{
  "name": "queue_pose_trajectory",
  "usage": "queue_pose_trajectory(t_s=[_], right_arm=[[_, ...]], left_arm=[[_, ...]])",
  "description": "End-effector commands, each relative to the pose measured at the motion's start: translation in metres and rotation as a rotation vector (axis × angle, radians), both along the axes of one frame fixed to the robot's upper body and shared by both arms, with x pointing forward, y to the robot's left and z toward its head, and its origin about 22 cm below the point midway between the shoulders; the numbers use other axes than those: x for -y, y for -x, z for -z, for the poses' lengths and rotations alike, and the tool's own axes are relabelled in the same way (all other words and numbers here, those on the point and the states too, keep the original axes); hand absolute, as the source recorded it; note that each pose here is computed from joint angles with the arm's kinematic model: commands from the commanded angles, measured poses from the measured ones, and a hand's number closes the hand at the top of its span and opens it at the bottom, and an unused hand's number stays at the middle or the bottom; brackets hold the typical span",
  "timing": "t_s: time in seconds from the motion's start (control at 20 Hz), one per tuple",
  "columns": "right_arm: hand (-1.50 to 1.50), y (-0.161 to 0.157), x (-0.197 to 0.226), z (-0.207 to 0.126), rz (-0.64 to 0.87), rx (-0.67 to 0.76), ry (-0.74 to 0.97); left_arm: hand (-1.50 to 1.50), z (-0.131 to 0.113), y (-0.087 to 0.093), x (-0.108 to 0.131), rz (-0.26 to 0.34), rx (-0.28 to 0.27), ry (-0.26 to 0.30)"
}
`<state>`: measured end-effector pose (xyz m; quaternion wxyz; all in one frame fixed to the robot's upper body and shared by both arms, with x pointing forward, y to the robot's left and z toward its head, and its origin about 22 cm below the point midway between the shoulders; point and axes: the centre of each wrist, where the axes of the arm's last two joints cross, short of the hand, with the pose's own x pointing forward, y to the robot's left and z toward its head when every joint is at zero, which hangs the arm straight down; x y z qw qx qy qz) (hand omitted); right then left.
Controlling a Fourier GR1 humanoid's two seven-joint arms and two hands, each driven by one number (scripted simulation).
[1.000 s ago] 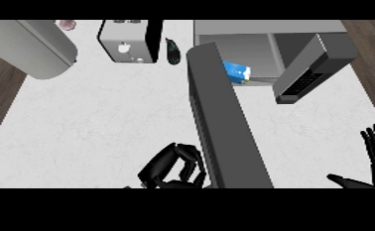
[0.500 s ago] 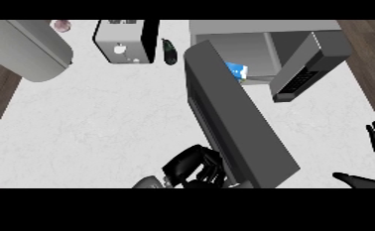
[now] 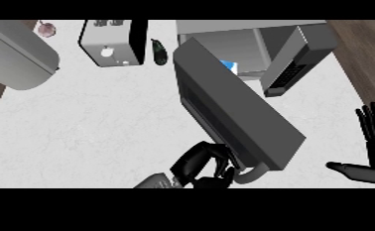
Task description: Pick up the milk, place it into the microwave and close the microwave
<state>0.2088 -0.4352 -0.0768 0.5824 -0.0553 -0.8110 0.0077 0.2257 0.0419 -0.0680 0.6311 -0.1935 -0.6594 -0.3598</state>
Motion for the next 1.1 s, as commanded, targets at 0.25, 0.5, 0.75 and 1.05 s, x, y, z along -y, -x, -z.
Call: queue_pose_trajectory(t_s=[0.25, 0.5, 0.75, 1.05], right_arm=[[-1.5, -0.028, -0.015, -0.024, -0.166, 0.108, -0.067], [-1.5, -0.039, -0.025, -0.035, -0.232, 0.114, -0.066], [-1.5, -0.053, -0.027, -0.054, -0.294, 0.109, -0.031], [-1.5, -0.067, -0.034, -0.072, -0.302, 0.17, -0.038]], left_arm=[[1.5, -0.032, -0.018, 0.032, -0.034, 0.06, 0.058], [1.5, -0.053, -0.037, 0.039, -0.096, 0.1, 0.072], [1.5, -0.081, -0.062, 0.048, -0.131, 0.213, 0.112], [1.5, -0.105, -0.087, 0.053, -0.205, 0.236, 0.124]])
